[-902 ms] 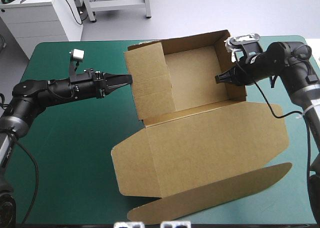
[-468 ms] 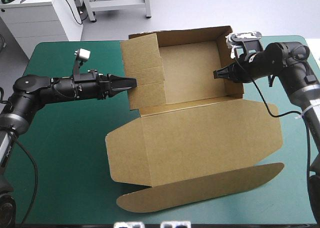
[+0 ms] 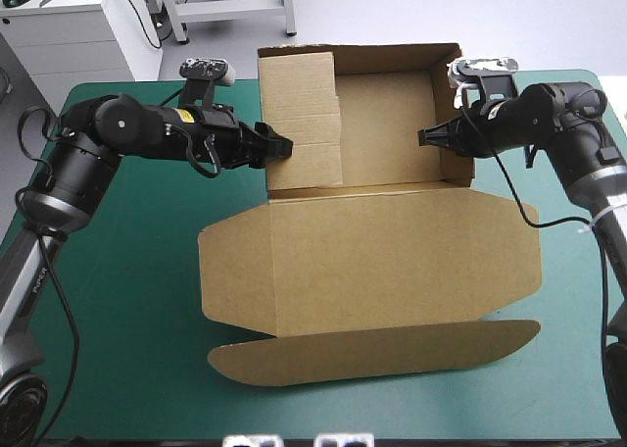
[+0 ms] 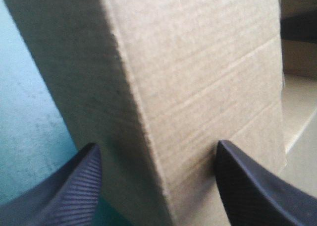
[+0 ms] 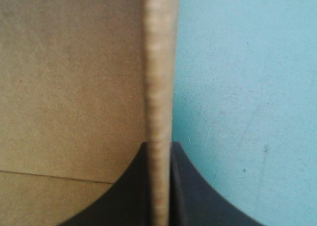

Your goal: Fold the box

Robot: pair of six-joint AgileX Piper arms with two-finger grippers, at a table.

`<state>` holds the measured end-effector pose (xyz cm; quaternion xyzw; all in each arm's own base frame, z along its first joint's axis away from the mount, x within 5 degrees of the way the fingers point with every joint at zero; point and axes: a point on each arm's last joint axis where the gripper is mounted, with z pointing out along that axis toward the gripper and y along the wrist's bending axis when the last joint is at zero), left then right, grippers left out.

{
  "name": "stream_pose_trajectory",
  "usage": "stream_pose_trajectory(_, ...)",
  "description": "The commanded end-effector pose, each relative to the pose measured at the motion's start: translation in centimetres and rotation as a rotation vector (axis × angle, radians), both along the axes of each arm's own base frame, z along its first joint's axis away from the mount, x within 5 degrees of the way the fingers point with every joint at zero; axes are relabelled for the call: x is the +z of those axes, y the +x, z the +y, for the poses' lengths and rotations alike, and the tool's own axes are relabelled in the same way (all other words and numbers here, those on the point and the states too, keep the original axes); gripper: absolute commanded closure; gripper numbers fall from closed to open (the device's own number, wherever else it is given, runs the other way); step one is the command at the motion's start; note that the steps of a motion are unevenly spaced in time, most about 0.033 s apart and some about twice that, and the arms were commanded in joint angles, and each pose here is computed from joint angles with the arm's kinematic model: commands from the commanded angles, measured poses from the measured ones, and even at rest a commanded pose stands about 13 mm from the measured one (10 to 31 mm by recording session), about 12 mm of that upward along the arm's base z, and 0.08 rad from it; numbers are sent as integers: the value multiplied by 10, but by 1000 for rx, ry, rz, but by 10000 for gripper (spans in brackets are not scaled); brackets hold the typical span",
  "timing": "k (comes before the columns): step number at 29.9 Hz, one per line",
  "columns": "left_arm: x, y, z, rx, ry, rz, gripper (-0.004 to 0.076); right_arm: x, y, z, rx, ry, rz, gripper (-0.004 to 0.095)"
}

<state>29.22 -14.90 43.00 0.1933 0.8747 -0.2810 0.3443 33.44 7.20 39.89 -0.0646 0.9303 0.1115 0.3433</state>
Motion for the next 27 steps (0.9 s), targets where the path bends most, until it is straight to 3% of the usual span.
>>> stream_pose_trajectory(1,21,0,-2,119,20,-76,265,30,-11,2,-7,94,-114,921)
stream_pose_trajectory(11,17,9,3,242,125,-93,274,31,-12,6,10,146,-108,922)
stream_pose_trajectory(14,20,8,-2,238,35,-72,295,32,-12,7,22,158,-113,922)
stream_pose_trajectory(17,26,6,-12,149,-51,-102,295,32,-12,7,21,155,-116,922)
stream_pose_trajectory(21,27,8,-13,143,-66,-117,311,31,-12,7,25,155,-109,922)
stream_pose_trajectory(23,25,9,-11,162,-45,-110,378,31,-13,8,27,159,-103,922)
stream_pose_trajectory(27,24,10,-9,172,-16,-121,673,31,-13,8,32,156,-103,922)
